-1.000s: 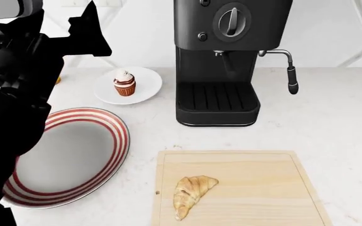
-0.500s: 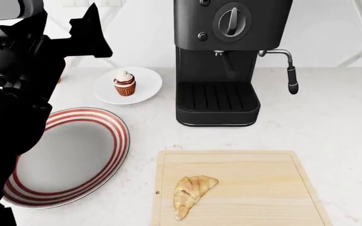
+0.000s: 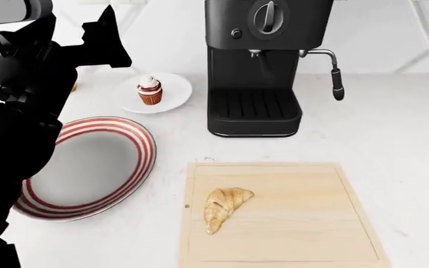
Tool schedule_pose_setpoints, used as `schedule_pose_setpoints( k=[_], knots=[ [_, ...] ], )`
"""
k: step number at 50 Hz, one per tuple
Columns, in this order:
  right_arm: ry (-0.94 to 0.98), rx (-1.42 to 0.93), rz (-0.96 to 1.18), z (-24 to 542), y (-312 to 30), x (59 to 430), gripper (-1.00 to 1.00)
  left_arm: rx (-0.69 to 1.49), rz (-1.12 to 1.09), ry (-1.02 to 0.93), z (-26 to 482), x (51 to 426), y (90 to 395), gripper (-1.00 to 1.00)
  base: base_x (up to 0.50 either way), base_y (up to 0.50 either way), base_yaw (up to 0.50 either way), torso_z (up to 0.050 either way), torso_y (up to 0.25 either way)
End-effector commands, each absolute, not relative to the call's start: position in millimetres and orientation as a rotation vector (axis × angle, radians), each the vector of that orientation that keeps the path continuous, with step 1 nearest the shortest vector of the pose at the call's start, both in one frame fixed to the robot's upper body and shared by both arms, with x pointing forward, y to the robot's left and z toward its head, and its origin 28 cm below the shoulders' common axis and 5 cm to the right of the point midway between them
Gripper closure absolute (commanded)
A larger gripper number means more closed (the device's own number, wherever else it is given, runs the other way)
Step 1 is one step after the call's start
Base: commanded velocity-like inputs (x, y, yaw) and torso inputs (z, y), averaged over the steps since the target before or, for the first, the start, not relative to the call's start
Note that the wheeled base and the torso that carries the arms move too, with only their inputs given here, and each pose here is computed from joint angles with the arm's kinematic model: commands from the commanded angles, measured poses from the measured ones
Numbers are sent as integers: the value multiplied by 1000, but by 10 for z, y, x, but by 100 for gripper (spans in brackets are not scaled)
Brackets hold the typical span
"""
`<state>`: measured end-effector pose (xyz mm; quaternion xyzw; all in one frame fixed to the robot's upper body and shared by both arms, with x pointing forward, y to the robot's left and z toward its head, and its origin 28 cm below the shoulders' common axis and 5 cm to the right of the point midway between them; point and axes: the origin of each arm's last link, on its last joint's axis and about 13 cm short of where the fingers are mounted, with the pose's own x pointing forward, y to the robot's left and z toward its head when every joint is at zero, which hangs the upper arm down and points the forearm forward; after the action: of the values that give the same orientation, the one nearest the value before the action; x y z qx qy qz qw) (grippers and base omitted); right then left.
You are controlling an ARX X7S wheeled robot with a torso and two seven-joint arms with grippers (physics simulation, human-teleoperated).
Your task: From the different types of pastries on the counter, select a croissant and place it on the cutting board. Then retrieve a jar of jam from the cabinet and place it alongside the croissant on the cutting board.
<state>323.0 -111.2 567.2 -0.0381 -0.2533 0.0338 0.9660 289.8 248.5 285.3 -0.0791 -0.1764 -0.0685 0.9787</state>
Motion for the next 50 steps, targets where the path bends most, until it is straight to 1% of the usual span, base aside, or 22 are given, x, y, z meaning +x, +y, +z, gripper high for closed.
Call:
schedule_pose_setpoints(
  k=[1,20,28,32,40,46,50],
  knots=[
    [-584,-107,83,5791,-1080,3143,100,-152,-144,-362,2870,2877,2481,-100,-500,-61,0,0,0],
    [-553,-103,104,5768,-1094,3152,100,-156,-147,-370,2858,2845,2493,-100,-500,-108,0,0,0],
    [-508,-121,110,5735,-1090,3162,100,-162,-156,-369,2852,2841,2492,-100,-500,-189,0,0,-1],
    [-500,-115,107,5726,-1073,3167,100,-165,-165,-370,2845,2828,2493,-100,0,0,0,0,-3],
    [-468,-113,-34,5647,-1098,3231,100,-182,-172,-360,2804,2864,2525,-100,0,0,0,0,0],
    [-452,-147,6,5665,-1079,3201,100,-200,-172,-340,2753,2966,2528,-100,0,0,0,0,0],
    [-420,-156,34,5431,-1090,3196,100,-197,-179,-338,2755,2989,2510,-100,0,0,0,0,0]
  ],
)
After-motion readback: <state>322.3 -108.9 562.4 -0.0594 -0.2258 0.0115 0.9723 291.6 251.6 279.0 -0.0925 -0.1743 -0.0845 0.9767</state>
